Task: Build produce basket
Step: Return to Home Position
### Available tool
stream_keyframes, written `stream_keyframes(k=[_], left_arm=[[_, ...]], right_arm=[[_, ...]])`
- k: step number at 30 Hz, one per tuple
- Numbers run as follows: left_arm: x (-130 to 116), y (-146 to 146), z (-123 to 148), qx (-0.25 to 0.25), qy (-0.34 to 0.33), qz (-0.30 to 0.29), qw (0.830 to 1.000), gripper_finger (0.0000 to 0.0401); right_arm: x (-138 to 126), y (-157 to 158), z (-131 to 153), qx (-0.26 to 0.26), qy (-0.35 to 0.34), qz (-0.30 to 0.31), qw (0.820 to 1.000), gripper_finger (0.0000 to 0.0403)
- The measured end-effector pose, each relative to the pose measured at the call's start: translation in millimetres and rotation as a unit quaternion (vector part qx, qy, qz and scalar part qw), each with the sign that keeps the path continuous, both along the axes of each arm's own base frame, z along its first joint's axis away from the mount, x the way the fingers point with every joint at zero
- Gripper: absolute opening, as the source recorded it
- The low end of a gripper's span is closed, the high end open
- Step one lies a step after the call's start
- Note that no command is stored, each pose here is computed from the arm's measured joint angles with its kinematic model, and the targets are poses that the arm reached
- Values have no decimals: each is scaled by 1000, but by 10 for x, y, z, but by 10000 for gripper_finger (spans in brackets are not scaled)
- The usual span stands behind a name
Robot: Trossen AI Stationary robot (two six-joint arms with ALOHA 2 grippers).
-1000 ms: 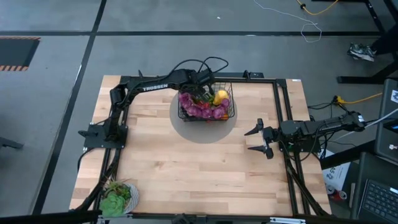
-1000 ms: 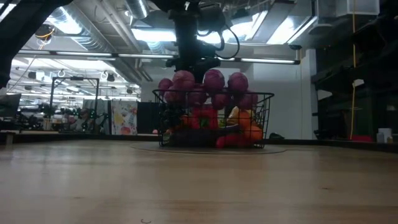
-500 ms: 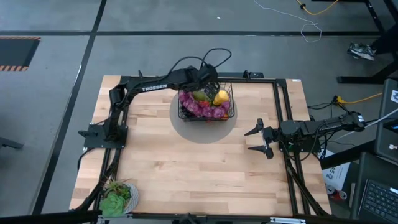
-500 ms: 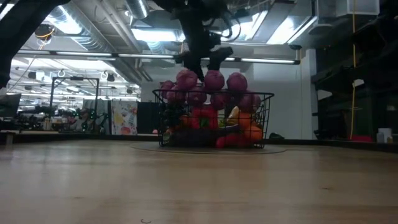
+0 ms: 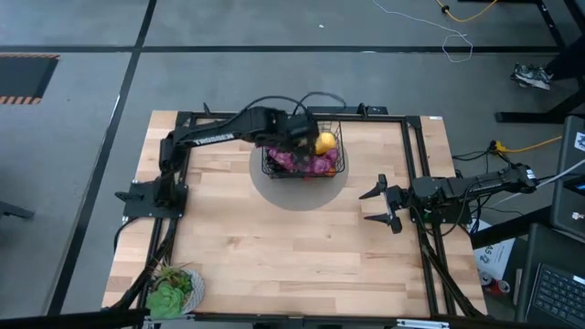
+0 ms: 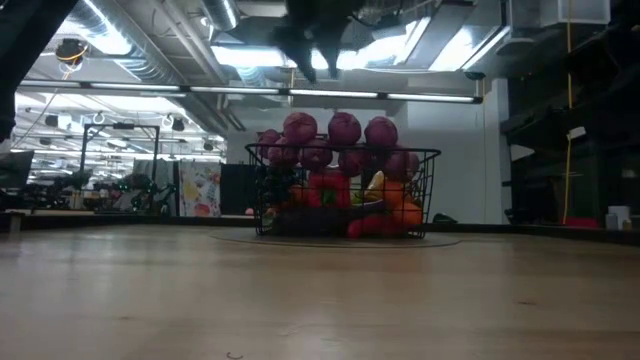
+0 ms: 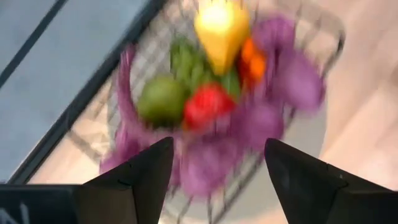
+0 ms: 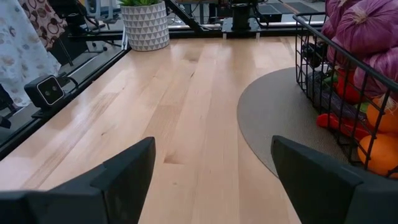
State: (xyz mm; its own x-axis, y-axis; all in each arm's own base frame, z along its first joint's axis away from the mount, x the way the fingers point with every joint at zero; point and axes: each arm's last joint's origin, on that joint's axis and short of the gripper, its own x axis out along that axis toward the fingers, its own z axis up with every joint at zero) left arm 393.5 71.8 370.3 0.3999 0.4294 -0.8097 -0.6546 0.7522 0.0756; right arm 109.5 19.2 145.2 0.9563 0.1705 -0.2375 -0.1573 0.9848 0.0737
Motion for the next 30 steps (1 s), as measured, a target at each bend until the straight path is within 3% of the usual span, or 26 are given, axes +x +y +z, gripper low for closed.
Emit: stream_keyframes(k=[6,10,14,19,24,30], left_arm=[[-122,-461,23,-28,66,-38,997,248],[-224,-745,-31,-44,141,-100,984,248],[-312,-814,65,-41,131,-122,983,248],[-665,-887,353,-15,105,-153,983,248],[-1111,-906,509,-1,76,-128,989,248],[-1593,-958,400,7,37,-103,994,248]], right_arm=[[0,0,0,-1,0,0,1000,322],[0,0,0,2,0,-1,1000,322],[0,0,0,19,3,-5,1000,322],[0,0,0,27,5,-7,1000,322],[0,0,1,27,4,-7,1000,322],[1,-1,2,26,3,-7,1000,322]])
